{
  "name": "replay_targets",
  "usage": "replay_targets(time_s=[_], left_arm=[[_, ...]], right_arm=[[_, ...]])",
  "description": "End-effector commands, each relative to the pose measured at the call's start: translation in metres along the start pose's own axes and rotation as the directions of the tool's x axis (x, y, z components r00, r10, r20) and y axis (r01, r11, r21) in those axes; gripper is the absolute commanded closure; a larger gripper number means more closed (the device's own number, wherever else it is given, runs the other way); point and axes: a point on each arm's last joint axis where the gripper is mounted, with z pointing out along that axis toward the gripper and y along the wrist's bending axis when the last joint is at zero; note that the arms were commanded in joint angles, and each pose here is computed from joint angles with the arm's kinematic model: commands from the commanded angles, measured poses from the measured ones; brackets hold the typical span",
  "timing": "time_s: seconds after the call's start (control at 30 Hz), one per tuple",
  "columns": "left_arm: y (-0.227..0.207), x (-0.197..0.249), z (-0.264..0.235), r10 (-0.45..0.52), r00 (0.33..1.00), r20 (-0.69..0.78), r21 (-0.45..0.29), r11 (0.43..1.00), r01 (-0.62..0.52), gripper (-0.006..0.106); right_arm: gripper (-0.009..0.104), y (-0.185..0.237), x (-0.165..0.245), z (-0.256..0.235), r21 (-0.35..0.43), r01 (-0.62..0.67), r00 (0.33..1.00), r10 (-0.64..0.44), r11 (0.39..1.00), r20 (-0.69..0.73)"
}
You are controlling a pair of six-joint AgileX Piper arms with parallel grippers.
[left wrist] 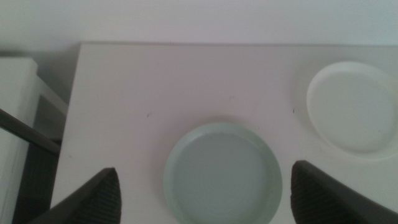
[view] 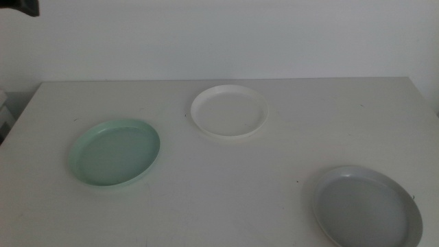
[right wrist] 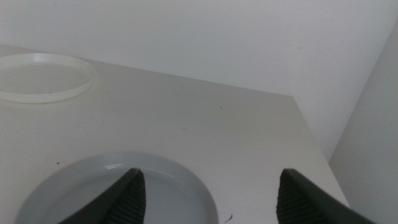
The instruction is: Stack the three bowls on top of each other.
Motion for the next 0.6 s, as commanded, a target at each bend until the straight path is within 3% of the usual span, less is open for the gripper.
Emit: replay_targets(time_s=[0.0,0.57], left_arm=[[-0.001,-0.015,-0.008,-0.016,0.999,0.048,0.003,1.000,0.016,-0.005],[0.004,-0.016,0.086,-0.021,0.990,-0.137,-0.014,1.000,0.019,-0.005]], right_arm=[[0.041,-0.003,-0.010,-0.003,0.033,0.013,0.995,-0.016,0.999,0.101],[0.041,-0.003,-0.010,-0.003,0.033,0.013,0.995,-0.016,0.999,0.101]])
